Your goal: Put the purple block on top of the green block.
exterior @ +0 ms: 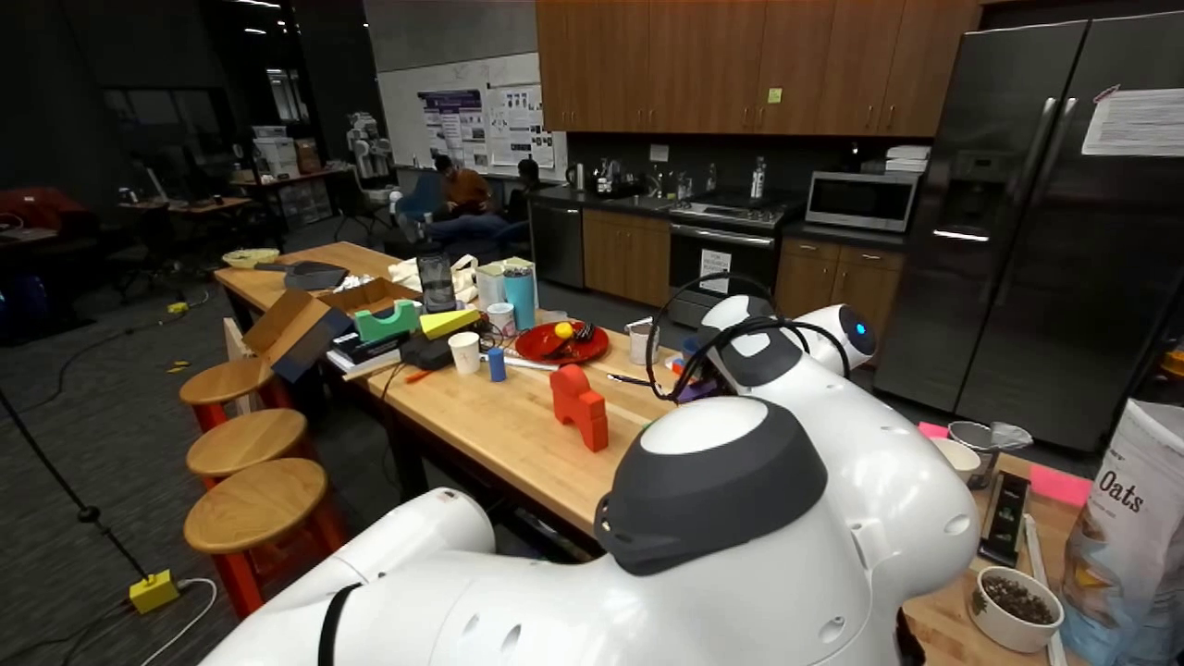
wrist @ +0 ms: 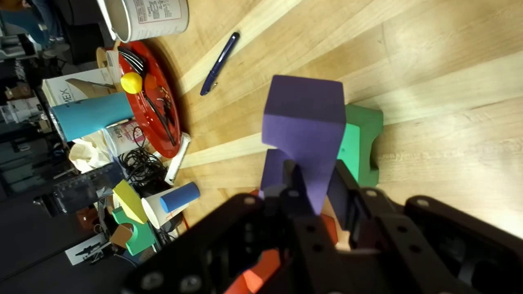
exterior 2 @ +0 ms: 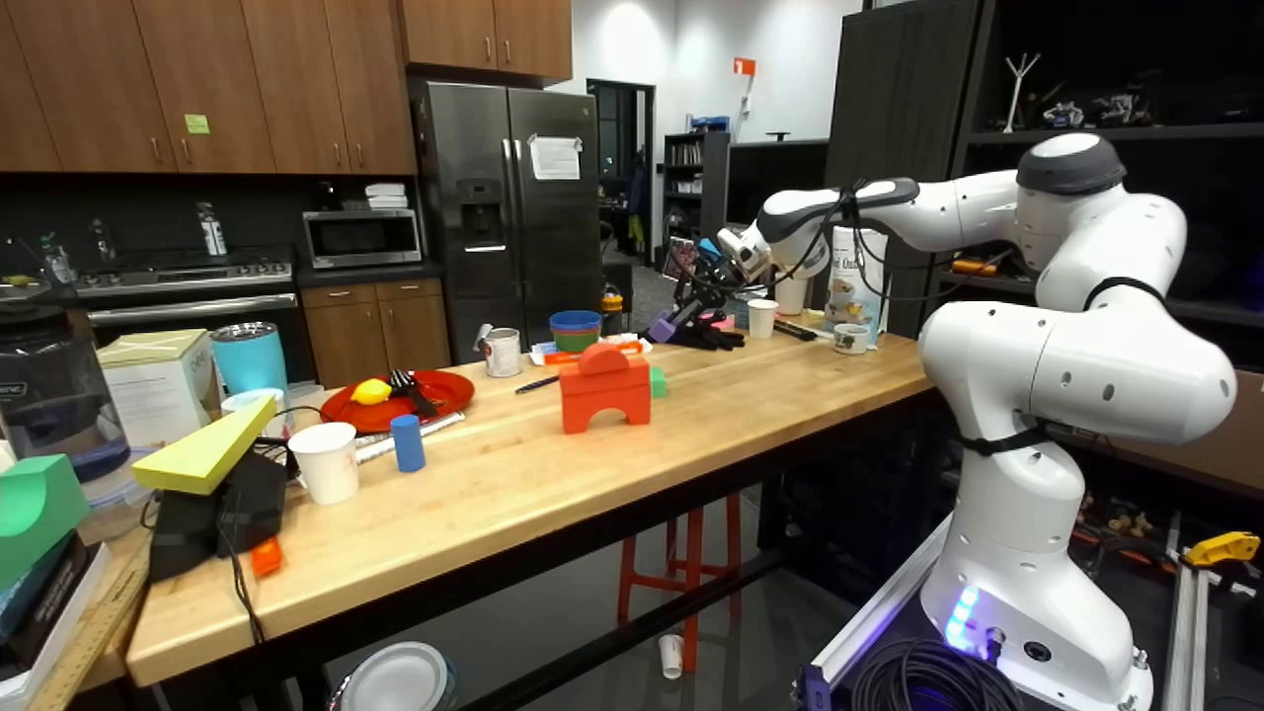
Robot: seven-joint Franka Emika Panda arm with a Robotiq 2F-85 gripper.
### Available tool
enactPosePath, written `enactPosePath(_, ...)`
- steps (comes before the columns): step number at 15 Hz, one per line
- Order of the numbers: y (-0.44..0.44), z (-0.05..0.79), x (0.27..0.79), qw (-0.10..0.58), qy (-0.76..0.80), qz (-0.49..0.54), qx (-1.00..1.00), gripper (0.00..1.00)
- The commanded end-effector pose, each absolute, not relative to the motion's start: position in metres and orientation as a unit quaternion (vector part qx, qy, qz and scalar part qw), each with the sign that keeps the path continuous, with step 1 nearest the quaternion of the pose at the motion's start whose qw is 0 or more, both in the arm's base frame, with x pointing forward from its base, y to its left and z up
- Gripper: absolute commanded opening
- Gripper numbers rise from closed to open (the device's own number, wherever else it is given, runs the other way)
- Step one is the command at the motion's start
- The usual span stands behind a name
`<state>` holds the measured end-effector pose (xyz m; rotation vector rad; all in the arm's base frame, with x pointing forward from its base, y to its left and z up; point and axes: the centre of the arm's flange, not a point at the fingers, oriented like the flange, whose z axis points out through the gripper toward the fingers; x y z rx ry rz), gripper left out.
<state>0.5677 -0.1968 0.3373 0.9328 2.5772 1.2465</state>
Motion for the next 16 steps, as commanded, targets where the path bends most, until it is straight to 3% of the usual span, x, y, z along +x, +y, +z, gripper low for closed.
enactPosePath(1,-0.200,0.333,0.580,0.039,0.864,0.397,0.308,0.05)
enactPosePath(16,-0.177,0.306,0.582,-0.026,0.872,0.406,0.273,0.05)
